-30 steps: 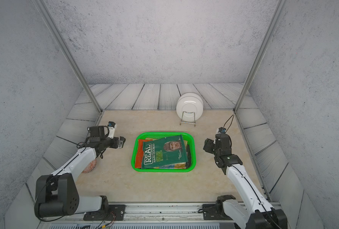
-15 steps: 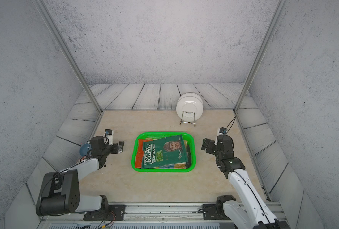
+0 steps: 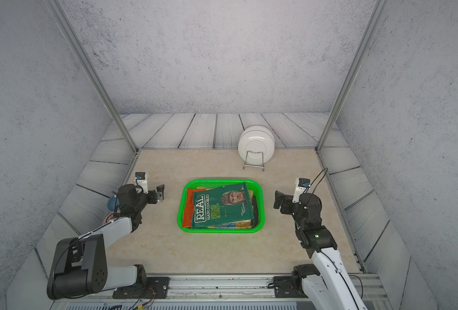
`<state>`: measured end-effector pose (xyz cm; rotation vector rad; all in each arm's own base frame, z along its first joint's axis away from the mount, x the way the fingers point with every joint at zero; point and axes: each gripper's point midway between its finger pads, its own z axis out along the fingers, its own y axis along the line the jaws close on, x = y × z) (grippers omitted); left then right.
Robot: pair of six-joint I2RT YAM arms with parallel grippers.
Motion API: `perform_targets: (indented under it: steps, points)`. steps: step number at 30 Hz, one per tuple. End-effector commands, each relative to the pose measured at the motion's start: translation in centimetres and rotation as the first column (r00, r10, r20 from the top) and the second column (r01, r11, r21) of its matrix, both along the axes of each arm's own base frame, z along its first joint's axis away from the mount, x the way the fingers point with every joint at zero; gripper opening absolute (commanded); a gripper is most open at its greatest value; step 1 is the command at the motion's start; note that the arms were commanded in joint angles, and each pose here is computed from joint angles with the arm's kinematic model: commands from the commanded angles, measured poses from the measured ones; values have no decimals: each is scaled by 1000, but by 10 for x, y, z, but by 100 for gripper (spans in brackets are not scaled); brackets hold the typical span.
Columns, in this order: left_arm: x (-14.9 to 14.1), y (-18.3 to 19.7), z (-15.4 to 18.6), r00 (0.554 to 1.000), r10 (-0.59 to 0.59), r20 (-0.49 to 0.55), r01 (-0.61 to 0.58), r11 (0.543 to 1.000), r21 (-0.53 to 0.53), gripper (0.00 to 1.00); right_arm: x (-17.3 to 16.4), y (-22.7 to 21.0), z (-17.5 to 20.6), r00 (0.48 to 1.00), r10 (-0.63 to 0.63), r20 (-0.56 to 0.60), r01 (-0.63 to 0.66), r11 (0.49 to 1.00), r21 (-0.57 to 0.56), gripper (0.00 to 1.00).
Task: Put the potato chips into the basket
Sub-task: Reset both arms
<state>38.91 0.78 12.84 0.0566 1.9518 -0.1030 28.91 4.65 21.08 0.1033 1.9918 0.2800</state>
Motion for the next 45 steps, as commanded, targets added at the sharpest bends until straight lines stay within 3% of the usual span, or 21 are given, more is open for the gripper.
perform_targets:
  steps: [1, 7, 17, 26, 32, 36, 41, 43, 45]
  points:
    - [1, -6, -4, 998, -34, 55, 35, 999, -24, 99, -1, 10, 4, 997, 76, 22, -75, 997, -23, 99]
    - [11, 4, -28, 999, 25, 39, -24, 999, -23, 99, 0, 20, 5, 982, 166, 95, -157, 983, -90, 99]
    - [16, -1, -31, 999, 33, -8, -33, 999, 19, 99, 22, 7, -2, 988, 106, 109, -85, 980, -181, 99]
    - [16, -1, -30, 999, 33, -6, -33, 999, 20, 99, 60, -20, -51, 997, 45, 55, -23, 938, -345, 99]
    - [16, -1, -31, 999, 35, -9, -35, 999, 21, 99, 74, -28, -85, 996, 29, 79, -2, 949, -316, 99]
    - [16, -1, -32, 999, 35, -11, -35, 999, 22, 99, 84, -34, -87, 988, 12, 155, 32, 961, -274, 99]
    - [16, -1, -31, 999, 35, -9, -35, 999, 23, 99, 100, -44, -112, 995, -15, 101, 38, 973, -226, 99]
    - [17, -1, -31, 999, 35, -10, -35, 999, 22, 99, 108, -45, -115, 990, -21, 142, 51, 976, -211, 99]
    - [16, -1, -31, 999, 36, -9, -36, 999, 23, 99, 108, -47, -121, 997, -27, 73, 42, 974, -221, 99]
